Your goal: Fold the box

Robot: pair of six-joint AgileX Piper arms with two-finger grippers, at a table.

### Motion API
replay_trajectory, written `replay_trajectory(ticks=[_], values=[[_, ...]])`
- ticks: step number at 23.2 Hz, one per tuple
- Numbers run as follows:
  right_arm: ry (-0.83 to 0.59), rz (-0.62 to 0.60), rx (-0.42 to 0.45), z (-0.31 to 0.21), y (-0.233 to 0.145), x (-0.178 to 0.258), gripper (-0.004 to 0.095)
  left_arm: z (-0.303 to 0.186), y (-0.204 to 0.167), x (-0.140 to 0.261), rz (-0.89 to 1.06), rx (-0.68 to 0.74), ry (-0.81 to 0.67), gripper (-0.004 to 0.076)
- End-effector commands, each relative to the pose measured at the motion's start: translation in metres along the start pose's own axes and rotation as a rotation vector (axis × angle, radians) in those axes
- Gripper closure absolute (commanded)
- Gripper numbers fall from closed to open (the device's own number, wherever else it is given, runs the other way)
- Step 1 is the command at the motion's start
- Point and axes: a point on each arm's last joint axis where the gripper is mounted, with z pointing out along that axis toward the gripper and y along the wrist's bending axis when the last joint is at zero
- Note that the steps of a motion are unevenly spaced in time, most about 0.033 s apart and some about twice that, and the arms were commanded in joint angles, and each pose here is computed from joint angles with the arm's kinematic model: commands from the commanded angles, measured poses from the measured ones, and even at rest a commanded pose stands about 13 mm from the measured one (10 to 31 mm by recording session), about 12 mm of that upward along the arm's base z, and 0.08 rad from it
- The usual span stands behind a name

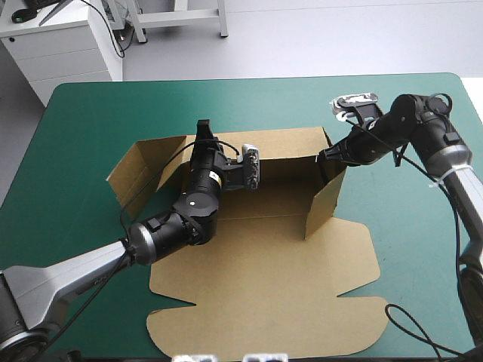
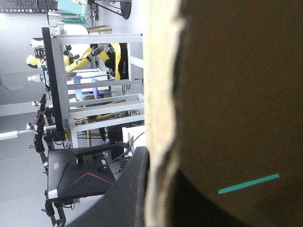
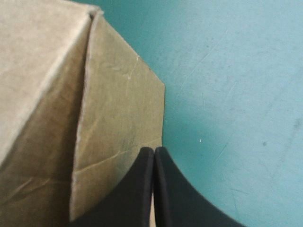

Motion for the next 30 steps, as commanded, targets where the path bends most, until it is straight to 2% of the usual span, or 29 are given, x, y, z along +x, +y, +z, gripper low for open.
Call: replay_trajectory(ticks=[1,8,11,16,18,19,24,30], values=[[-0.238,-0.009,0.016,-0.02,0.006,0.012,0.0927,-0.012,0.019,0.002,-0.031,-0.06,-0.001,0.0731],[-0.503,-0.148,0.053,-0.023,0.016,0.071,0.0927,-0.012,0.018,0.001,-0.029,-0.059,-0.011,0.0731],[-0.502,-0.187,0.056,-0.015,0.018,0.093,0.0927,-0.012,0.018,0.001,-0.03,-0.056,-0.019,0.0731],[-0.483,-0.247,0.063,-0.011,0.018,0.097,0.0908,-0.011,0.014,0.0,0.04,-0.014,-0.027,0.0731],[-0.47,-0.285,0.056,-0.011,0.019,0.098,0.0845,-0.011,0.014,0.0,0.04,-0.014,-0.027,0.0731],[-0.456,-0.312,0.045,-0.01,0.021,0.099,0.0767,-0.011,0.014,0.0,0.04,-0.012,-0.027,0.0731],[-0.433,-0.419,0.03,-0.009,0.024,0.102,0.0514,-0.011,0.008,-0.003,0.073,0.052,-0.06,0.0731],[-0.473,-0.456,0.036,-0.007,0.023,0.097,0.0319,-0.008,0.004,-0.005,0.081,0.063,-0.049,0.0731]])
